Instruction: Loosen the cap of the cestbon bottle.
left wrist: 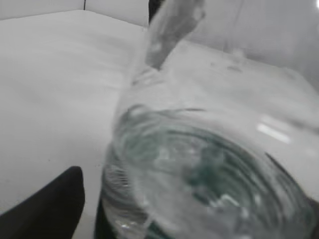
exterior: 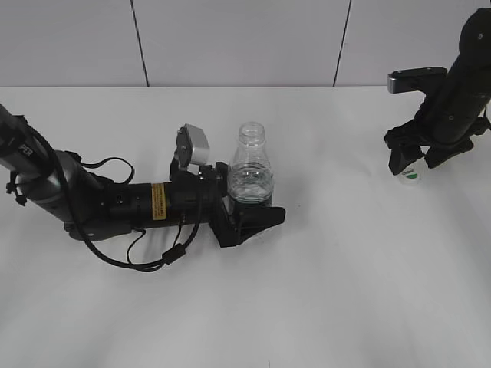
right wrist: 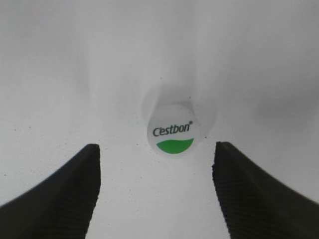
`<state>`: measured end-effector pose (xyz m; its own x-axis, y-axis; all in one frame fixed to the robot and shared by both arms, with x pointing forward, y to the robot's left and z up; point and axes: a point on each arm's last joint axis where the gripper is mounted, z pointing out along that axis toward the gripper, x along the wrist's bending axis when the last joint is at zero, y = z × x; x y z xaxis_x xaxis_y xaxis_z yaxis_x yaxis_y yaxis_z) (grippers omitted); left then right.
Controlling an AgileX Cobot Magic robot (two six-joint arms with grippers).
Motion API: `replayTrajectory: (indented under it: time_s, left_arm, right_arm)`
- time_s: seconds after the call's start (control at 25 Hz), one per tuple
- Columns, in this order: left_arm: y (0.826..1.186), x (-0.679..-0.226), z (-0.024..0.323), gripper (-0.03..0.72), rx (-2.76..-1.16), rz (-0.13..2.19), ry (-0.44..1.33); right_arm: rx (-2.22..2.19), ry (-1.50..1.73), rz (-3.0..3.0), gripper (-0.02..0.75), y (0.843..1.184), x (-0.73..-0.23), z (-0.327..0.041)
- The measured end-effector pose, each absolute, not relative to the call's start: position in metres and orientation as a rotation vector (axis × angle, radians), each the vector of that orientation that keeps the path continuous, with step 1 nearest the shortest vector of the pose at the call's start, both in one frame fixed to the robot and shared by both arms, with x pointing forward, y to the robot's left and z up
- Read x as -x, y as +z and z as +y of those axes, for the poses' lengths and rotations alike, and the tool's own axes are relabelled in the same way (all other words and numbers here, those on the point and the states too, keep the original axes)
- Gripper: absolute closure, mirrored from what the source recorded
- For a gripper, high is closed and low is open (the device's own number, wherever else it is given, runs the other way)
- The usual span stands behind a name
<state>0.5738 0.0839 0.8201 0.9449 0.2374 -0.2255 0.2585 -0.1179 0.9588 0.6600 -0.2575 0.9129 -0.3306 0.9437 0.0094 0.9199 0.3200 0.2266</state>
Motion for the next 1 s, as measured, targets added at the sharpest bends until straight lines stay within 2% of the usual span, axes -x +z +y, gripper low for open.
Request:
replayTrajectory:
  time_s: [0.2, 1.0]
  left_arm:
    - [0.837, -0.576, 0.083, 0.092, -1.684, 0.366, -0.007]
    - [0.962, -0.573, 0.082, 0.095, -1.546, 0.227, 0.076]
  right_arm:
    - [-1.739, 0.289, 2.449, 0.202, 0.913, -0.66, -0.258]
    - [-1.735, 0.288, 2.454, 0.203, 0.913, -0.66, -0.257]
